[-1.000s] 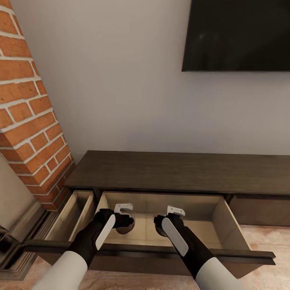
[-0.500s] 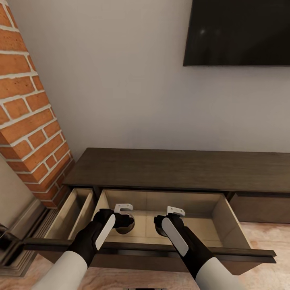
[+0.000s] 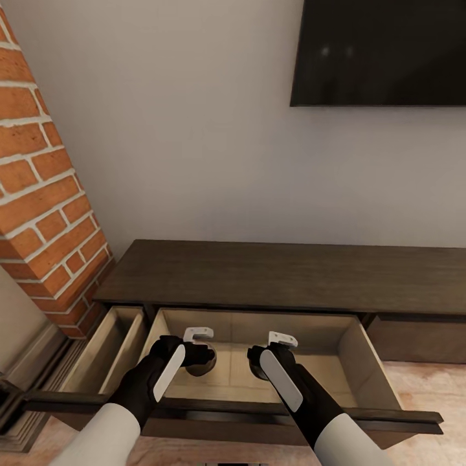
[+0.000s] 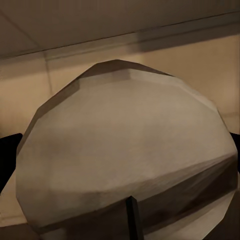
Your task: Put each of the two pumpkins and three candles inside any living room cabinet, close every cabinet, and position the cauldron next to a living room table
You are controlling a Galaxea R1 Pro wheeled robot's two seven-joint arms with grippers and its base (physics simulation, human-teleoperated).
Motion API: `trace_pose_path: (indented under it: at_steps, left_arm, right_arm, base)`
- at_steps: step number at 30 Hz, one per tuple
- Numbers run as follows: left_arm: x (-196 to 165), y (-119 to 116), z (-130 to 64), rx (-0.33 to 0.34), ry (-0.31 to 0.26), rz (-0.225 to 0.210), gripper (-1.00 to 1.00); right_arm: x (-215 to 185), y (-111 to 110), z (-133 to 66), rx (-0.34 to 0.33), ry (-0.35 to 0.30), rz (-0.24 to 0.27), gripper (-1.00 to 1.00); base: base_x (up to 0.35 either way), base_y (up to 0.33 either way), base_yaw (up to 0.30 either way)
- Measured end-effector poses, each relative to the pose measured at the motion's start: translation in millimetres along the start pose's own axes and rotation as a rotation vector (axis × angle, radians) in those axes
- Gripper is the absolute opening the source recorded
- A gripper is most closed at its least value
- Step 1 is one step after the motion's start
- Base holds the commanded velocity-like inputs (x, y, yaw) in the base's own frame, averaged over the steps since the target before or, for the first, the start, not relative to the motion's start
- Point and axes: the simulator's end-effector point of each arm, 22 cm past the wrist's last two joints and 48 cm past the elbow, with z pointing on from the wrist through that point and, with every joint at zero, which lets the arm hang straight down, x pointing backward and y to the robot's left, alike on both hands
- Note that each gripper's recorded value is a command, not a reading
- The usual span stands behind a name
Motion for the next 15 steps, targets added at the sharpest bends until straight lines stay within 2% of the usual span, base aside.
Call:
trace_pose_path:
  at_steps: [15]
  left_arm:
    - [-0.3, -0.2, -0.1, 0.000, -0.001, 0.002, -1.00]
  right_arm:
    - [0.0, 0.0, 0.1, 0.000, 0.000, 0.000, -1.00]
  base:
    - [0.052, 0.030, 0.000]
